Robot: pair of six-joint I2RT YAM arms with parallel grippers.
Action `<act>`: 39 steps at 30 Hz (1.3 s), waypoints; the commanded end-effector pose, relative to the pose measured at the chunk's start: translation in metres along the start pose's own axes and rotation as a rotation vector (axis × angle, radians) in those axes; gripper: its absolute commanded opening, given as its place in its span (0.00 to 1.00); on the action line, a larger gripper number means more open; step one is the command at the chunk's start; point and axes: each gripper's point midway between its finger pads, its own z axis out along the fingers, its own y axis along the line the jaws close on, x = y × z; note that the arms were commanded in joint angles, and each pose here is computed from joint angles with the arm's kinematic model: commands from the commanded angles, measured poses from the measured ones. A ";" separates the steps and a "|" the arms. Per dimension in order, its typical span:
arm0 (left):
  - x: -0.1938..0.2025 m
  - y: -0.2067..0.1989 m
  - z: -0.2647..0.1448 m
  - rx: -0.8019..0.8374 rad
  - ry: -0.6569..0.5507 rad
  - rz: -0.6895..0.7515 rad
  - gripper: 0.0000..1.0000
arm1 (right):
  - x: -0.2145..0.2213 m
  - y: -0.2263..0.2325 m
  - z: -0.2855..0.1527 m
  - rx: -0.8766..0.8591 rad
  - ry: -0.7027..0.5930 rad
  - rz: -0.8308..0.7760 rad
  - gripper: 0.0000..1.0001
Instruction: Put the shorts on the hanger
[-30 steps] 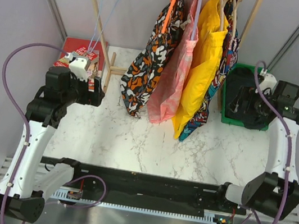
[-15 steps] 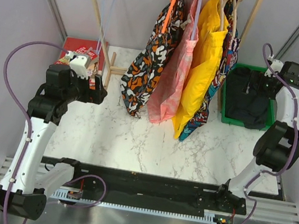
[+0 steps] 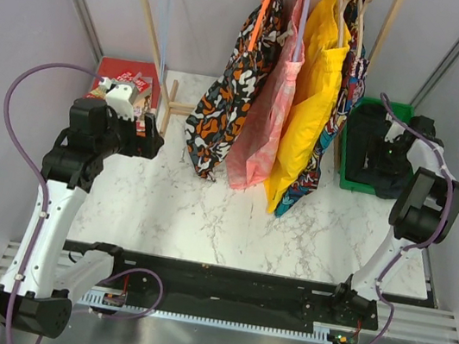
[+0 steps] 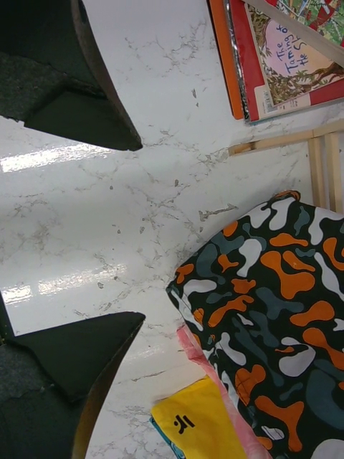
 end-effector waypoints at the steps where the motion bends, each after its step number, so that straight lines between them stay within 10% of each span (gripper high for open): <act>1: -0.020 0.000 0.002 -0.006 -0.070 -0.034 0.99 | 0.002 0.002 0.003 -0.012 -0.006 -0.037 0.78; 5: -0.028 -0.007 0.002 0.037 -0.103 -0.027 1.00 | -0.011 0.017 -0.009 -0.099 -0.010 -0.050 0.23; 8: -0.037 -0.015 0.000 0.076 -0.119 -0.010 0.99 | -0.034 0.033 -0.041 -0.161 -0.078 -0.052 0.00; 27: -0.077 -0.089 -0.052 0.487 -0.320 0.312 0.99 | -0.109 0.159 -0.399 -0.365 -0.919 -0.031 0.00; 39: -0.072 -0.116 -0.075 0.660 -0.332 0.346 0.96 | -0.063 0.265 -0.452 -0.959 -0.827 -0.142 0.00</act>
